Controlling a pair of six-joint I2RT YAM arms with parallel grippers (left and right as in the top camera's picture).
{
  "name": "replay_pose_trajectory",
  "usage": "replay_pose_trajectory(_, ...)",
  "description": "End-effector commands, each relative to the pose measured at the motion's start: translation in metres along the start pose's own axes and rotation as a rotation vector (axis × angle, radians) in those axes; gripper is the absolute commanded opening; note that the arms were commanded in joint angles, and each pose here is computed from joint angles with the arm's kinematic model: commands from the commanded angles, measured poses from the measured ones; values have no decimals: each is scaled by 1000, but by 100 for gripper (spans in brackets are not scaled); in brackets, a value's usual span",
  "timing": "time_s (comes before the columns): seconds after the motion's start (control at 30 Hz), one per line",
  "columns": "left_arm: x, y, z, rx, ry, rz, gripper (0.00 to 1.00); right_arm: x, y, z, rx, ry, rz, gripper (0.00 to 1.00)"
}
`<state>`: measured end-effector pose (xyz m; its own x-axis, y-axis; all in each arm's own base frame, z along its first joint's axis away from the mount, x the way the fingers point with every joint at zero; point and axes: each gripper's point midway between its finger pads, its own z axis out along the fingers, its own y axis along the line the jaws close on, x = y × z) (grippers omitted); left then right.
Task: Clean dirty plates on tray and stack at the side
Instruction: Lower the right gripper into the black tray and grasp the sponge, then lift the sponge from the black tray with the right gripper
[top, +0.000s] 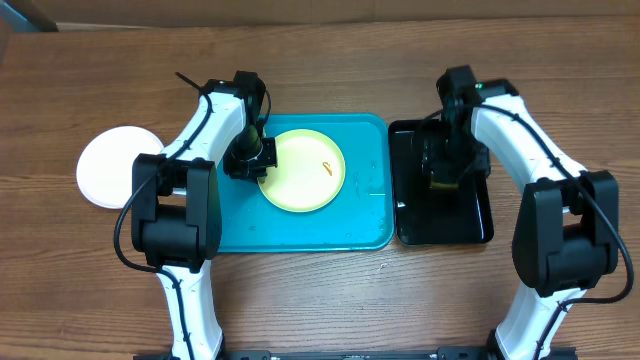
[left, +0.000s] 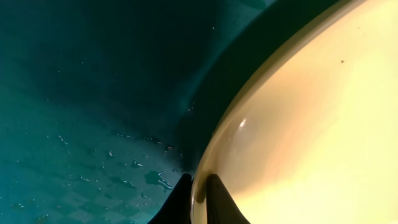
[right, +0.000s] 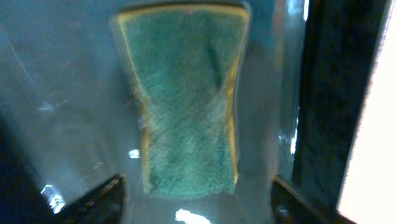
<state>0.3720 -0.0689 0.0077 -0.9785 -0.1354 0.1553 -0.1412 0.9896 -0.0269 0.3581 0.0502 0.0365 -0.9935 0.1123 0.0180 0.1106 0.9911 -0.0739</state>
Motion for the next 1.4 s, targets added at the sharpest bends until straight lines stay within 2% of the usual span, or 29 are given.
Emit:
replay_pose_trajectory(0.0, 9, 12, 16, -76, 42, 6, 9, 7, -9, 15, 39, -8, 29, 64)
replay_pose_trajectory(0.1, 9, 12, 17, -75, 40, 6, 10, 15, -7, 36, 22, -5, 28, 64)
replay_pose_trajectory(0.13, 8, 12, 17, -74, 38, 6, 10, 17, -6, 41, 19, -7, 28, 47)
replay_pose_trajectory(0.17, 8, 12, 17, -74, 38, 6, 11, 19, -6, 43, 17, -4, 28, 15)
replay_pose_trajectory(0.2, 8, 12, 17, -74, 37, 6, 11, 20, -7, 44, 19, 1, 27, 4)
replay_pose_trajectory(0.27, 8, 12, 17, -74, 37, 6, 11, 23, -8, 40, 22, 12, 26, 4)
replay_pose_trajectory(0.3, 8, 12, 17, -74, 38, 6, 11, 23, -8, 37, 23, 16, 22, 4)
replay_pose_trajectory(0.37, 8, 12, 17, -74, 37, 6, 13, 20, -8, 28, 24, 18, 23, 22)
replay_pose_trajectory(0.4, 8, 12, 17, -74, 38, 6, 14, 17, -7, 23, 23, 16, 23, 26)
replay_pose_trajectory(0.47, 8, 12, 17, -74, 38, 6, 15, 10, -6, 12, 19, 2, 24, 44)
replay_pose_trajectory(0.63, 8, 12, 17, -74, 38, 6, 16, -2, -4, -1, 10, -31, 27, 71)
replay_pose_trajectory(0.67, 8, 12, 17, -74, 38, 6, 17, -4, -3, -1, 8, -37, 27, 74)
replay_pose_trajectory(0.83, 7, 11, 17, -73, 34, 6, 18, -15, 0, 5, -8, -88, 32, 78)
replay_pose_trajectory(0.97, 6, 11, 17, -72, 32, 7, 18, -21, 3, 17, -16, -113, 34, 77)
replay_pose_trajectory(1.03, 6, 11, 17, -72, 32, 12, 18, -25, 5, 25, -20, -125, 35, 72)
replay_pose_trajectory(1.07, 6, 11, 17, -72, 32, 18, 18, -26, 5, 29, -21, -131, 35, 61)
replay_pose_trajectory(1.1, 6, 11, 17, -72, 32, 22, 18, -27, 6, 32, -23, -137, 36, 46)
replay_pose_trajectory(1.13, 6, 11, 17, -72, 32, 25, 18, -28, 6, 32, -26, -143, 36, 19)
replay_pose_trajectory(1.17, 6, 11, 17, -72, 32, 25, 18, -30, 7, 32, -28, -152, 37, 7)
replay_pose_trajectory(1.2, 6, 11, 17, -72, 32, 25, 18, -32, 7, 29, -31, -160, 38, 6)
replay_pose_trajectory(1.23, 6, 11, 17, -72, 32, 25, 18, -35, 8, 25, -33, -167, 38, 8)
replay_pose_trajectory(1.27, 6, 11, 17, -72, 32, 25, 19, -37, 8, 21, -34, -171, 38, 18)
replay_pose_trajectory(1.3, 6, 11, 17, -72, 31, 25, 19, -38, 9, 16, -37, -170, 38, 53)
replay_pose_trajectory(1.33, 6, 11, 17, -72, 31, 25, 21, -39, 9, 12, -40, -166, 37, 71)
replay_pose_trajectory(1.37, 6, 11, 17, -72, 30, 25, 24, -39, 9, 8, -39, -160, 36, 77)
